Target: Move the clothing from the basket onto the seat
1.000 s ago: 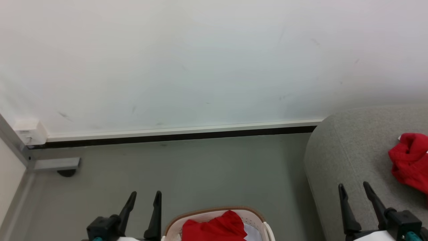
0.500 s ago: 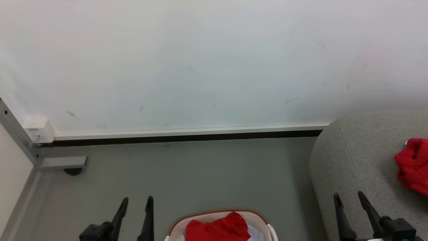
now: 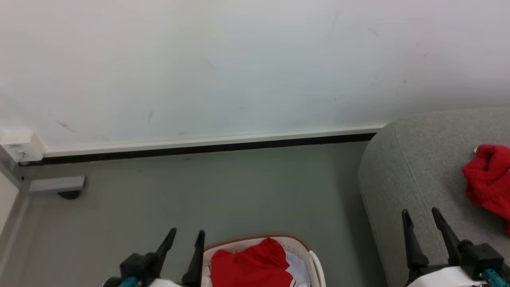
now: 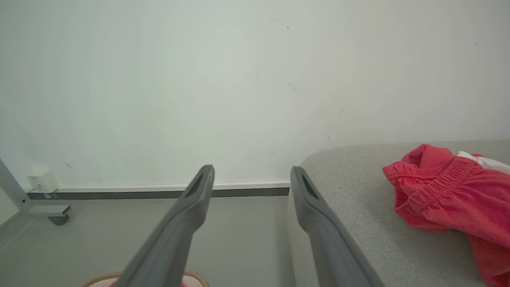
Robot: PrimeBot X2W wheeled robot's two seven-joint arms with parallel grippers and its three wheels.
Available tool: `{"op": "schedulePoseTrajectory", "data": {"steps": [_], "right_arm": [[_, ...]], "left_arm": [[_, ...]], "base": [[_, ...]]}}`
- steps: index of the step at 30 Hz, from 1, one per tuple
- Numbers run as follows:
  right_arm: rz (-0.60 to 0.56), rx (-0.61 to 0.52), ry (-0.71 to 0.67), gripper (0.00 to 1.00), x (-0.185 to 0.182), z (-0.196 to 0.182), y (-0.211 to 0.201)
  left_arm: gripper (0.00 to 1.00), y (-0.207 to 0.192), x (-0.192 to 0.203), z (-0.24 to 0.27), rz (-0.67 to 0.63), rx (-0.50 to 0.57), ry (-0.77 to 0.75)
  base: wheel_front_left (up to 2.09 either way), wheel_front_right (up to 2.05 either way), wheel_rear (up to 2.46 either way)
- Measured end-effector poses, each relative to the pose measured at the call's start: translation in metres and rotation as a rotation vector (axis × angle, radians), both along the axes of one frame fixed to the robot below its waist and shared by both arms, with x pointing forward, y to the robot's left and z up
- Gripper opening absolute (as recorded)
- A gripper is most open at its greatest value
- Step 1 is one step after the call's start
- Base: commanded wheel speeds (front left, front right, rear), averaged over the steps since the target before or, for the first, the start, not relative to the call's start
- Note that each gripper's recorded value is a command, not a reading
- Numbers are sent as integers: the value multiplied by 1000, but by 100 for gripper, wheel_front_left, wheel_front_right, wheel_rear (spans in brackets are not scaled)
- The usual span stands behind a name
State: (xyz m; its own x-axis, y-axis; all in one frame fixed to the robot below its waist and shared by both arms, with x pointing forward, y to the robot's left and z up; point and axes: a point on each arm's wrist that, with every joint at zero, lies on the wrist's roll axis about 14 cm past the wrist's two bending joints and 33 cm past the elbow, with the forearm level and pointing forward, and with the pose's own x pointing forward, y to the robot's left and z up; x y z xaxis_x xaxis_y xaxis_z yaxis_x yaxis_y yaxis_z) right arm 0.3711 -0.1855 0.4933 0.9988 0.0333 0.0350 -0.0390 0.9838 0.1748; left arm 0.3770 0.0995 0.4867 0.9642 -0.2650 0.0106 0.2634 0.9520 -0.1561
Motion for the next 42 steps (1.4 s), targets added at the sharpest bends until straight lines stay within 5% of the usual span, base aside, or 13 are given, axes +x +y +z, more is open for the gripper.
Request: {"op": "schedulePoseTrajectory", "data": {"steps": [9,19,42], "right_arm": [[-42,-15,-35,100,41,10,-16],[-67,-4,-20,100,85,-9,-30],[-135,-22,123,100,117,-94,-62]], "left_arm": [[100,-71,34,-69,-294,169,252],[100,-101,53,-186,-505,339,550],[100,-109,52,-373,-712,463,817]], "base": [[0,0,0],[0,0,0],[0,0,0]]}}
